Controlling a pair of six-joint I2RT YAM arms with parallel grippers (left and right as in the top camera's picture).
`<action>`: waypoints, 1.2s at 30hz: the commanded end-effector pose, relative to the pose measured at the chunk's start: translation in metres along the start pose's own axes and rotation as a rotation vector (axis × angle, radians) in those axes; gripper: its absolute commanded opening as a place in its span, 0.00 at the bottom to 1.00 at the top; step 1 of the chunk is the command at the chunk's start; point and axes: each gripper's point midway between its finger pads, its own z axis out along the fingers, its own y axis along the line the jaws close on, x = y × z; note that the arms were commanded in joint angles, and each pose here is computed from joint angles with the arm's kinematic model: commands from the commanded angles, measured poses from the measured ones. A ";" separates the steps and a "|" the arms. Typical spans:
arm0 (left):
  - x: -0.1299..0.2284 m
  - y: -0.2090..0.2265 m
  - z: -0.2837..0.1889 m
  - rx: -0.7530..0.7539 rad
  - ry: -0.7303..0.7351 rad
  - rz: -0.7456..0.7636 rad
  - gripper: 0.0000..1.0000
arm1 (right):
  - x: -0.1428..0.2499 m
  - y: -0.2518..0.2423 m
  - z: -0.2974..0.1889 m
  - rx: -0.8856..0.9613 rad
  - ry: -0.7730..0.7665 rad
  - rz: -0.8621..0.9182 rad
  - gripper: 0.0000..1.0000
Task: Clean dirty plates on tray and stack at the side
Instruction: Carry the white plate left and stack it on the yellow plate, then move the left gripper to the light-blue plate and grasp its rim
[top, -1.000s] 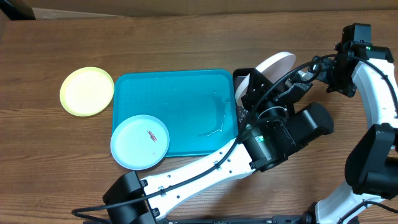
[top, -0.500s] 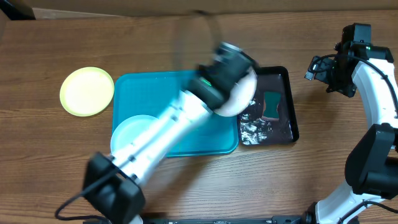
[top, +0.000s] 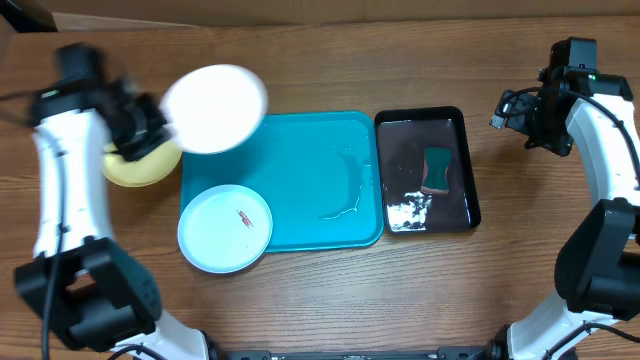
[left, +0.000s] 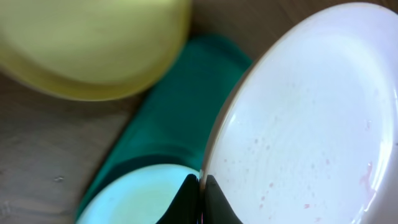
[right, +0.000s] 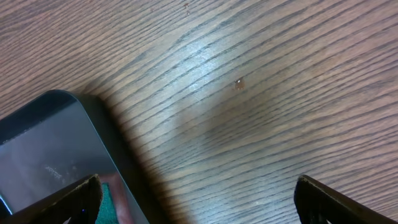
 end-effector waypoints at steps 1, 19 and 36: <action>-0.025 0.048 -0.036 -0.029 -0.101 -0.145 0.04 | -0.007 0.001 -0.010 -0.007 -0.035 0.004 1.00; -0.057 0.168 0.015 -0.194 -0.330 -0.329 0.04 | -0.007 0.001 -0.010 -0.007 -0.034 0.004 1.00; -0.063 0.153 0.052 -0.152 -0.359 -0.259 0.11 | -0.007 0.001 -0.010 -0.007 -0.034 0.004 1.00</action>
